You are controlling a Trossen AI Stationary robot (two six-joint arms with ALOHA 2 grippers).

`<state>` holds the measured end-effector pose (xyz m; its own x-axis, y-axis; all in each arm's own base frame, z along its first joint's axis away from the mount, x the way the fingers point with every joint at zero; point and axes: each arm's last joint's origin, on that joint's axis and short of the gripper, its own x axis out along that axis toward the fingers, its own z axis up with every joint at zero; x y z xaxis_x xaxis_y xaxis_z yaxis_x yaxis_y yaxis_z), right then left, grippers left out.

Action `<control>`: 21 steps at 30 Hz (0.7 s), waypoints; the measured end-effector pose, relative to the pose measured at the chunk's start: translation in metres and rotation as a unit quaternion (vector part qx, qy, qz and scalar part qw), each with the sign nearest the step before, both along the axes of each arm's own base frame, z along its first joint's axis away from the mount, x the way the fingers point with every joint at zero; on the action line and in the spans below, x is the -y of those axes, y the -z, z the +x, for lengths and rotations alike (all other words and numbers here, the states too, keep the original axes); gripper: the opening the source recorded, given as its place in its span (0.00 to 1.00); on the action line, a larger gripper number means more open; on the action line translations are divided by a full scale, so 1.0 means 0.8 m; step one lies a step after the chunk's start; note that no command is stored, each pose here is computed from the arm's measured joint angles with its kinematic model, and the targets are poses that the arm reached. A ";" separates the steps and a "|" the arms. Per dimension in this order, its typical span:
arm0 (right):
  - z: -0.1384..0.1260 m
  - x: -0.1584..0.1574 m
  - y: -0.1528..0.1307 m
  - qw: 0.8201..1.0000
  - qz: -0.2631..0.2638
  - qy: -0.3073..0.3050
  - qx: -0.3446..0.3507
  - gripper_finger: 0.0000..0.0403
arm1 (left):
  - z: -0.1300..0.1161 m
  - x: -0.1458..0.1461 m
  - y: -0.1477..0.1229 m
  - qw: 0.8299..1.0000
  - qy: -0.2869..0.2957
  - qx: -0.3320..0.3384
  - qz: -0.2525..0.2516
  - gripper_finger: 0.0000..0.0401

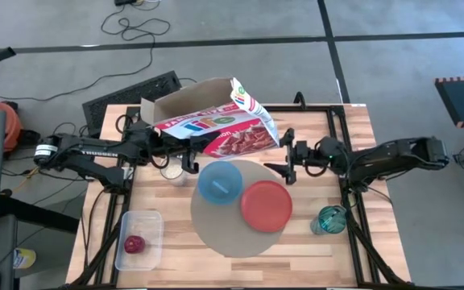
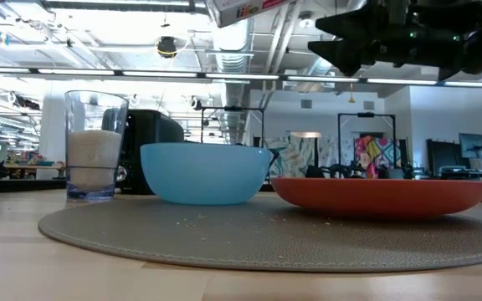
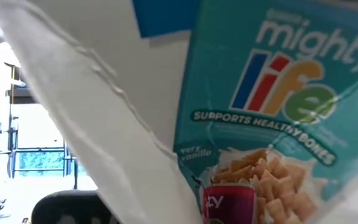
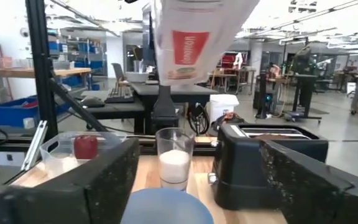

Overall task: Arrange a breakfast setting
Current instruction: Pour the cereal into the blue bowl

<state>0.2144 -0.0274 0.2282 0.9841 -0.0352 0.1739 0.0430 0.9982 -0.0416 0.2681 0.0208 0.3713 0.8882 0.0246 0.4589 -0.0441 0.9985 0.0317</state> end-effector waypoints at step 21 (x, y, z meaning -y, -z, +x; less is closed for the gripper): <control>0.035 0.023 -0.009 0.983 -0.029 -0.053 0.172 0.79 | 0.019 -0.001 0.012 1.000 0.013 0.027 0.000 0.00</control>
<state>0.2421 -0.0459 0.2356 0.8646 0.0840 0.4953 -0.0392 0.9942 -0.1003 0.2834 0.0216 0.3619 0.8626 0.0015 0.5059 -0.0191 0.9994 0.0297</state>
